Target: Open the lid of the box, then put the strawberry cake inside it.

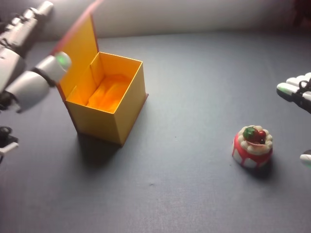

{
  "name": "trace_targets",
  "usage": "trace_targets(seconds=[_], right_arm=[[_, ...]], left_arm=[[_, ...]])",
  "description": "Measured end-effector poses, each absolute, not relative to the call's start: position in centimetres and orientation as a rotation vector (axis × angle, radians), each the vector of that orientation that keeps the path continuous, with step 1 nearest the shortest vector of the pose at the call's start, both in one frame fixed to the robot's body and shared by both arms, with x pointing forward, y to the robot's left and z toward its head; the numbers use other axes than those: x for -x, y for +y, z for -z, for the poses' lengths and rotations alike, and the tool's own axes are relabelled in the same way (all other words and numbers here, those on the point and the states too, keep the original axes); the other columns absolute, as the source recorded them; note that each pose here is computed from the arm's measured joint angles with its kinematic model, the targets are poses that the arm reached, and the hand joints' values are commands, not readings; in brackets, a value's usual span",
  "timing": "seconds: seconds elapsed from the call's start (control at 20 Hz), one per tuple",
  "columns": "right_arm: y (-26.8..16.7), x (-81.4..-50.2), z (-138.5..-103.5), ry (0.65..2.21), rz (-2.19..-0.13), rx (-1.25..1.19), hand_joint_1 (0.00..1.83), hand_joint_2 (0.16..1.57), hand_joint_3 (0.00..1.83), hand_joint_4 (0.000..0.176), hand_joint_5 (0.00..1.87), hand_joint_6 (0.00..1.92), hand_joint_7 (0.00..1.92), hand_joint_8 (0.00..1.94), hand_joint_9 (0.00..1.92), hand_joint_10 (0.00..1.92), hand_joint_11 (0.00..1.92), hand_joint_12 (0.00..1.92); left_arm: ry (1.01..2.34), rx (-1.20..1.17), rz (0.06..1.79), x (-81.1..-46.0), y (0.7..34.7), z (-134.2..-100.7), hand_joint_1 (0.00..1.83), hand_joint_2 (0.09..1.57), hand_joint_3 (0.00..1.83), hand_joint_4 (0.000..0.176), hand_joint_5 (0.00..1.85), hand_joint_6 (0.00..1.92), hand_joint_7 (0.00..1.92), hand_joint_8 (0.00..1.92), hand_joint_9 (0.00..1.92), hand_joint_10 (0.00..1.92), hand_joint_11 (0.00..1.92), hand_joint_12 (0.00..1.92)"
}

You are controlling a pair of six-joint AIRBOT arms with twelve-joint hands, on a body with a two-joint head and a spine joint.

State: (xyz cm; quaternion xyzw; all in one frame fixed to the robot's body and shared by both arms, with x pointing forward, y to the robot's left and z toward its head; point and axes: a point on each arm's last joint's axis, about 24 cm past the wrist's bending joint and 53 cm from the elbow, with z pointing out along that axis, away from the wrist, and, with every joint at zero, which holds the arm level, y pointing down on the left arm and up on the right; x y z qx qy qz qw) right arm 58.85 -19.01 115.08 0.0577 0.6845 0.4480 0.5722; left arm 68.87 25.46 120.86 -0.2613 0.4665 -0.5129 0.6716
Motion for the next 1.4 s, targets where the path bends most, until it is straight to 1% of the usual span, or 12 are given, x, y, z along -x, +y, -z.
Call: trace_targets(seconds=[0.3,0.5,0.6,0.65,0.8,0.95,1.0,1.05,1.15,1.25,1.35,1.4], right_arm=[[-19.0,-58.9,-115.0,1.605,-1.056,-0.142,0.56,1.30,0.00,0.000,0.00,0.00,0.00,0.00,0.00,0.00,0.00,0.00],[-18.9,-58.8,-114.9,1.606,-1.062,-0.143,0.60,1.27,0.00,0.000,0.00,0.00,0.00,0.00,0.00,0.00,0.00,0.00],[-18.7,-58.8,-114.8,1.610,-1.076,-0.139,0.62,1.27,0.00,0.000,0.00,0.00,0.00,0.00,0.00,0.00,0.00,0.00],[-18.6,-58.9,-114.7,1.615,-1.083,-0.136,0.62,1.26,0.00,0.000,0.00,0.00,0.00,0.00,0.00,0.00,0.00,0.00],[-18.1,-59.4,-114.2,1.644,-1.081,-0.123,0.61,1.24,0.00,0.000,0.00,0.00,0.00,0.00,0.00,0.00,0.00,0.00],[-16.7,-60.3,-113.9,1.660,-1.092,-0.088,0.74,1.17,0.00,0.000,0.00,0.00,0.00,0.00,0.01,0.01,0.02,0.01],[-16.2,-60.7,-113.3,1.680,-1.091,-0.083,0.77,1.17,0.00,0.000,0.00,0.00,0.00,0.00,0.02,0.01,0.05,0.03],[-15.8,-61.2,-112.8,1.696,-1.089,-0.083,0.77,1.17,0.00,0.000,0.00,0.00,0.00,0.00,0.02,0.01,0.05,0.03],[-15.0,-62.2,-111.8,1.731,-1.082,-0.089,0.78,1.15,0.00,0.000,0.02,0.00,0.02,0.01,0.06,0.02,0.00,0.45],[-14.0,-63.2,-111.0,1.750,-1.081,-0.090,0.86,1.17,0.00,0.000,0.00,0.00,0.00,0.00,0.01,0.00,0.00,0.33],[-13.3,-64.0,-110.2,1.772,-1.078,-0.100,0.89,1.18,0.00,0.000,0.02,0.01,0.05,0.01,0.05,0.02,0.00,0.48],[-13.0,-64.4,-109.9,1.786,-1.073,-0.100,1.00,1.20,0.00,0.000,0.31,0.10,0.53,0.18,0.30,0.61,0.00,1.43]], left_arm=[[1.077,0.694,1.054,-69.8,29.5,-119.0,0.13,1.45,0.00,0.151,0.00,0.00,0.00,0.00,0.00,0.00,0.00,0.00],[1.112,0.596,1.065,-68.7,28.7,-120.0,0.50,1.40,0.00,0.175,0.00,0.00,0.00,0.00,0.00,0.00,0.00,0.00],[1.165,0.506,1.078,-68.0,26.9,-120.4,0.62,1.38,0.00,0.171,0.00,0.00,0.00,0.00,0.00,0.00,0.02,0.01],[1.204,0.426,1.076,-67.4,25.5,-120.7,0.65,1.39,0.00,0.137,0.00,0.00,0.00,0.00,0.00,0.00,0.00,0.00],[1.311,0.234,1.061,-65.6,22.3,-120.8,0.69,1.39,0.00,0.118,0.00,0.00,0.00,0.00,0.00,0.00,0.00,0.00],[1.410,0.098,1.074,-64.0,19.8,-119.9,0.68,1.38,0.00,0.073,0.01,0.00,0.00,0.00,0.00,0.00,0.00,0.00],[1.436,0.059,1.075,-63.5,19.1,-119.7,0.63,1.39,0.00,0.040,0.02,0.01,0.00,0.00,0.00,0.00,0.00,0.00],[1.453,0.037,1.076,-63.2,18.7,-119.5,0.63,1.39,0.00,0.040,0.02,0.01,0.00,0.00,0.00,0.00,0.00,0.00],[1.470,0.003,1.090,-62.4,18.0,-119.4,0.59,1.40,0.00,0.023,0.03,0.01,0.00,0.00,0.00,0.00,0.03,0.02],[1.479,-0.025,1.106,-61.8,17.5,-119.4,0.60,1.40,0.00,0.022,0.05,0.01,0.00,0.00,0.00,0.00,0.01,0.01],[1.484,-0.028,1.118,-61.7,17.3,-119.3,0.56,1.41,0.01,0.006,0.05,0.01,0.00,0.00,0.00,0.00,0.01,0.01],[1.484,-0.030,1.118,-61.6,17.2,-119.3,0.53,1.43,0.01,0.001,0.05,0.01,0.00,0.00,0.00,0.00,0.00,0.00]])
